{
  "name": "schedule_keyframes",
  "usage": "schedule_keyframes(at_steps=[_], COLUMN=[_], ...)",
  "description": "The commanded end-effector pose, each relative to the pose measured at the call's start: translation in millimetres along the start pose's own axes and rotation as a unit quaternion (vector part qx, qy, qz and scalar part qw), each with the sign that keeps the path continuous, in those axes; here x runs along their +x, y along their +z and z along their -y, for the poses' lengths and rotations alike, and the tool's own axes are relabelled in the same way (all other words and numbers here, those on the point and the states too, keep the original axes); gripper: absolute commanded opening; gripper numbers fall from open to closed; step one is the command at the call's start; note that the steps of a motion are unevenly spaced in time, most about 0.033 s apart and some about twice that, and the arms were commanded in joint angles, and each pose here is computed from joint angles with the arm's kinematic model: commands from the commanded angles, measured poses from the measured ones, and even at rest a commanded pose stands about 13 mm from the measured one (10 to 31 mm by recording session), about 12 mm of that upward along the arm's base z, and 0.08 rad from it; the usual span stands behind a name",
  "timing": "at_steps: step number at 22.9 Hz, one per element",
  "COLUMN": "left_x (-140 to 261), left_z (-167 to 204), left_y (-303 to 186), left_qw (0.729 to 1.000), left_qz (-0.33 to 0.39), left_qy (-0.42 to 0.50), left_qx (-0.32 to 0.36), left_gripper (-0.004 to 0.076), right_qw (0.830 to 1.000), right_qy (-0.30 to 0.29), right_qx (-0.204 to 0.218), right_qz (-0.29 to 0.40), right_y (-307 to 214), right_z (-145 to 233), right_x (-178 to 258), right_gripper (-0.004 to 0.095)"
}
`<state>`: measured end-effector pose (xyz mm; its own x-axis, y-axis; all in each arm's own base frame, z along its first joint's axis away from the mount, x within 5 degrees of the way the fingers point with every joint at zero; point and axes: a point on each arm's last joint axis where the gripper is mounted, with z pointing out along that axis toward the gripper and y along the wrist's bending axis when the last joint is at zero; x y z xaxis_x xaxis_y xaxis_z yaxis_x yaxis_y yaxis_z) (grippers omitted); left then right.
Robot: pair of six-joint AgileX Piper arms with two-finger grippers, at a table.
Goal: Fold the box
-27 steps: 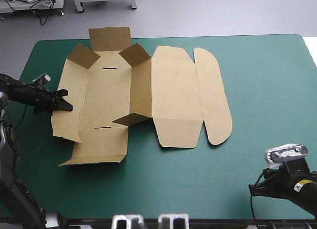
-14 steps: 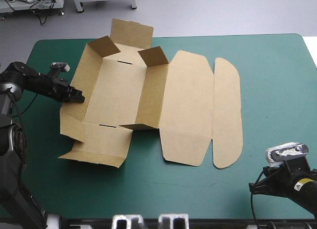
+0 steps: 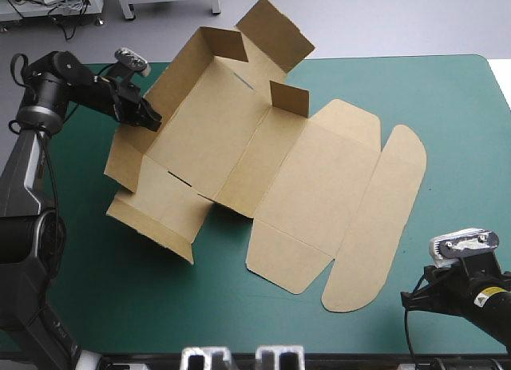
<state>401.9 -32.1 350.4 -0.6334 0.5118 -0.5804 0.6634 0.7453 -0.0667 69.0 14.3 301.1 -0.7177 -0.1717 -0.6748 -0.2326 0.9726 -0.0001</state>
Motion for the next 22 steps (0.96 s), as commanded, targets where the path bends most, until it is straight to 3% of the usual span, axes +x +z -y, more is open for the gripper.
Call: schedule_keyframes(at_steps=[1, 5, 11, 14, 16, 22], left_x=[-32, -51, -62, -66, -73, -99], left_z=[48, 72, 92, 101, 114, 166], left_y=[-41, -45, -45, -43, -42, -31], left_qw=[0.993, 0.970, 0.937, 0.942, 0.944, 0.882], left_qz=[0.034, 0.010, -0.030, 0.005, 0.047, 0.095], left_qy=[0.109, 0.233, 0.326, 0.324, 0.323, 0.449], left_qx=[-0.012, -0.063, -0.119, -0.089, -0.058, -0.107], left_gripper=[0.0006, 0.0006, 0.0006, -0.0010, -0.0010, -0.0010], right_qw=[0.998, 0.997, 0.991, 0.986, 0.981, 0.984], right_qy=[0.014, 0.025, 0.048, 0.049, 0.026, 0.032], right_qx=[-0.011, -0.026, -0.016, -0.006, 0.023, 0.032], right_qz=[0.054, 0.070, 0.125, 0.162, 0.188, 0.172], right_y=[-5, -5, -7, -15, -19, -10], right_z=[-2, -4, -2, 0, 5, 15], right_x=[-15, -18, -28, -37, -47, -80], right_gripper=[-0.0020, -0.0020, -0.0020, -0.0020, -0.0020, -0.0020])
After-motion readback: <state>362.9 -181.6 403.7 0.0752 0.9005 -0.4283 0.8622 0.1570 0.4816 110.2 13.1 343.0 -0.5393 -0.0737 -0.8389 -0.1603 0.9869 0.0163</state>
